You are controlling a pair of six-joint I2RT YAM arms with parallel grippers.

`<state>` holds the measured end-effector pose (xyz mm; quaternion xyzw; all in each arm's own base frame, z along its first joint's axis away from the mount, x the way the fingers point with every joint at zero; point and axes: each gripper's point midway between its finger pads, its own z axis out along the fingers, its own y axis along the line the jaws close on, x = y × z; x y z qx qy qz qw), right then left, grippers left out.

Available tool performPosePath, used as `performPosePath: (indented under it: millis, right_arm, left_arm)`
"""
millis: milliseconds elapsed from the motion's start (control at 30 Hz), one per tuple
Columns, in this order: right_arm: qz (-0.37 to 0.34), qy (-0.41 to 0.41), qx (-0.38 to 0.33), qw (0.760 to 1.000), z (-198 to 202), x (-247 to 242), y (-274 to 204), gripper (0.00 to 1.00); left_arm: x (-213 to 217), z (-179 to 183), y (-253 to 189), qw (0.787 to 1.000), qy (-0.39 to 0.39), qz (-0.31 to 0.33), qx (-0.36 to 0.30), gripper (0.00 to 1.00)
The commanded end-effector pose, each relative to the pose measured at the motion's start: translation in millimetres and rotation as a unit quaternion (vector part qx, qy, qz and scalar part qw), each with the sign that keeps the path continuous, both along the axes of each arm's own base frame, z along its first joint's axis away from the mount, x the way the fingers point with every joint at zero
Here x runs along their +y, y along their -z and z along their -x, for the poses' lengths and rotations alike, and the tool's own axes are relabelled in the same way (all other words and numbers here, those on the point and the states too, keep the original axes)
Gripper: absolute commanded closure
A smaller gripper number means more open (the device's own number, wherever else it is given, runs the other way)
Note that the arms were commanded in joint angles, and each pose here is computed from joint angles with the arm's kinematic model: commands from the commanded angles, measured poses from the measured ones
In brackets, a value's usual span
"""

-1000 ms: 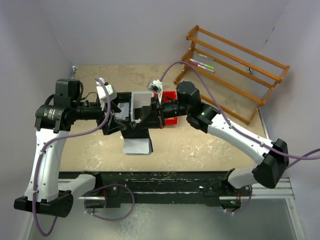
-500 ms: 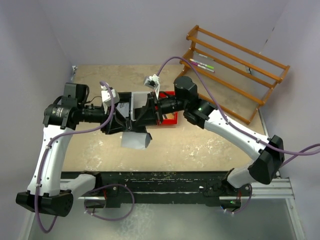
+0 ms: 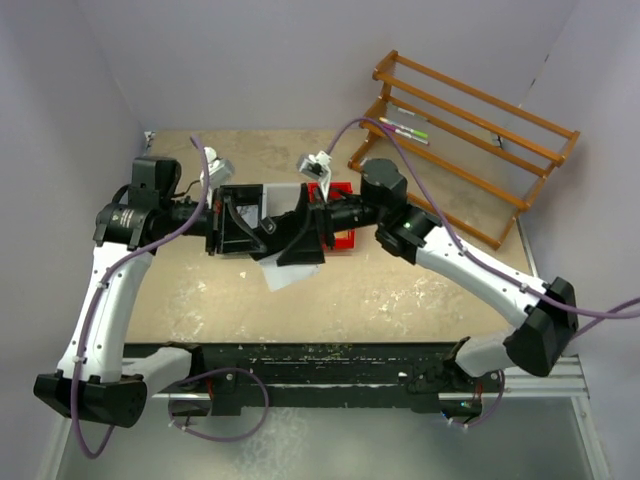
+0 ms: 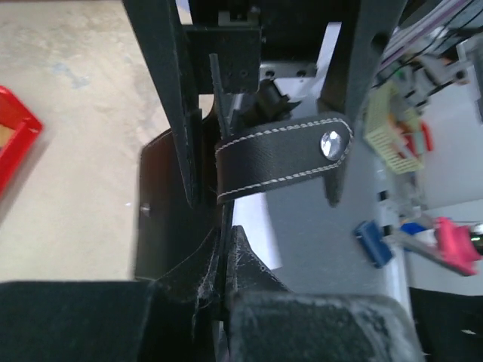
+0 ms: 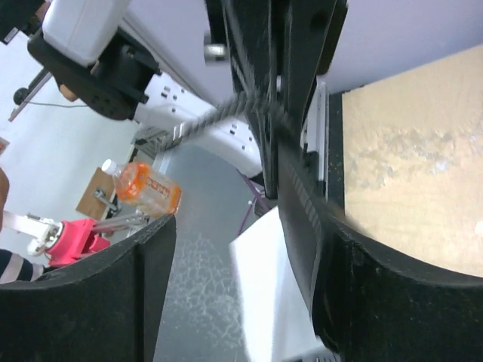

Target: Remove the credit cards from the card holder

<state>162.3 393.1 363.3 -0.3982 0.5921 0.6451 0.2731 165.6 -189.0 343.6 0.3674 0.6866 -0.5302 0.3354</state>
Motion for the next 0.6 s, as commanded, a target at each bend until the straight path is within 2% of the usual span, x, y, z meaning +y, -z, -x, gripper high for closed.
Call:
performPosePath:
  millis: [0, 200, 433, 500, 567]
  right_arm:
    - [-0.042, -0.004, -0.035, 0.998, 24.7, -33.6, -16.8, 0.22]
    - [-0.056, 0.001, -0.033, 0.998, 50.7, -60.5, 1.3, 0.2]
    - [-0.047, 0.005, -0.042, 0.998, 49.2, -64.3, 15.5, 0.19]
    - [-0.05, -0.001, -0.042, 0.998, 49.7, -63.3, 12.5, 0.22]
    - [-0.053, -0.011, -0.042, 0.998, 50.9, -62.3, 9.9, 0.31]
  left_arm:
    - [-8.7, 12.4, -51.4, 0.994, 0.052, 0.079, 0.052, 1.0]
    - [-9.6, 11.9, -65.7, 0.99, 0.059, 0.092, 0.093, 1.0]
    - [-9.4, 16.4, -78.9, 0.988, 0.065, 0.098, 0.102, 1.0]
    - [-9.3, 17.5, -81.2, 0.988, 0.063, 0.099, 0.102, 1.0]
    - [-9.2, 19.0, -83.9, 0.988, 0.062, 0.099, 0.101, 1.0]
